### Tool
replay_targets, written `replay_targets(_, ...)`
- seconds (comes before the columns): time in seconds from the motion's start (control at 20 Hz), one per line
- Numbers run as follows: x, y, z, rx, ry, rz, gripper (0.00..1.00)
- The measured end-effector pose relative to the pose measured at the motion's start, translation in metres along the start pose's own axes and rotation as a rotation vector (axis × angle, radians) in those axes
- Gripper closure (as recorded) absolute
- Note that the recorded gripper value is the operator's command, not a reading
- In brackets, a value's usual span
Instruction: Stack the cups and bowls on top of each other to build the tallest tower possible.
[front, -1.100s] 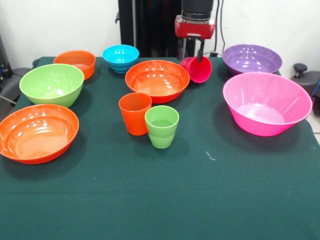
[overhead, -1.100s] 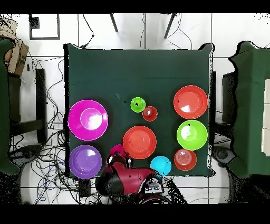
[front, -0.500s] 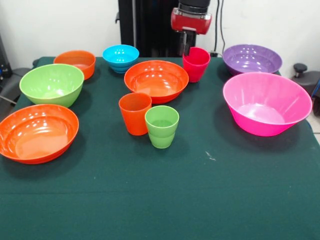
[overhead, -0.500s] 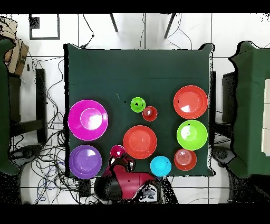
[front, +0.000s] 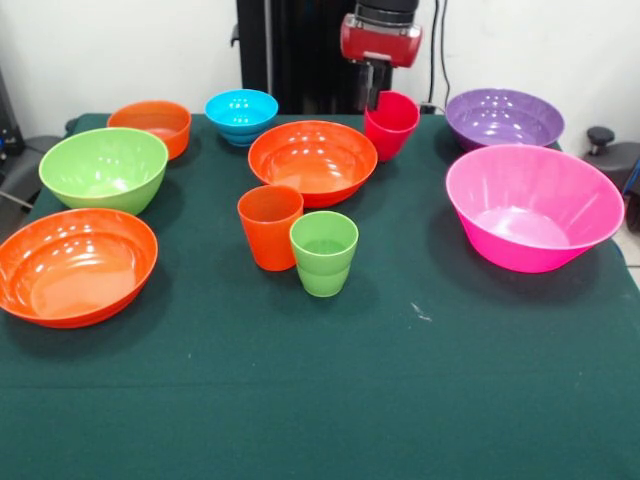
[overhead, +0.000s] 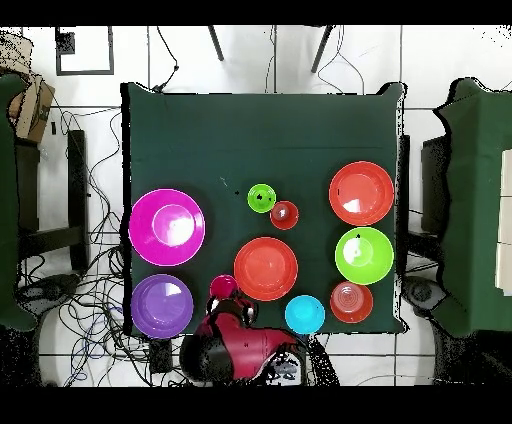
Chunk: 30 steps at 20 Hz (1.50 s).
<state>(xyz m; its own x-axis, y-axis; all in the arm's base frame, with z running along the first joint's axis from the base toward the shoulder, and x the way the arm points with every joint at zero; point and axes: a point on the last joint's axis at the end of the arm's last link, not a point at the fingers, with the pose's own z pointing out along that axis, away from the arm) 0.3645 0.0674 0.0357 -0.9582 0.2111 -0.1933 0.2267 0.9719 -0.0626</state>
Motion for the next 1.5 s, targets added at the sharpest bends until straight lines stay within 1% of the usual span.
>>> replay_targets(0.2, -0.004, -0.005, -0.009, -0.011, -0.014, 0.014, 1.0)
replay_targets(0.35, -0.013, -0.013, -0.023, -0.033, -0.038, 0.043, 1.0)
replay_targets(0.55, -0.031, -0.028, -0.044, -0.062, -0.07, 0.09, 1.0)
replay_targets(0.8, -0.045, -0.033, -0.057, -0.091, -0.092, 0.114, 1.0)
replay_targets(0.85, -0.053, -0.034, -0.062, -0.109, -0.104, 0.124, 1.0)
replay_targets(0.95, -0.063, -0.035, -0.067, -0.129, -0.119, 0.13, 1.0)
replay_targets(1.05, -0.067, -0.035, -0.069, -0.137, -0.125, 0.132, 1.0)
replay_targets(1.15, -0.079, -0.036, -0.073, -0.156, -0.135, 0.134, 1.0)
replay_targets(1.5, -0.101, -0.037, -0.082, -0.195, -0.136, 0.128, 1.0)
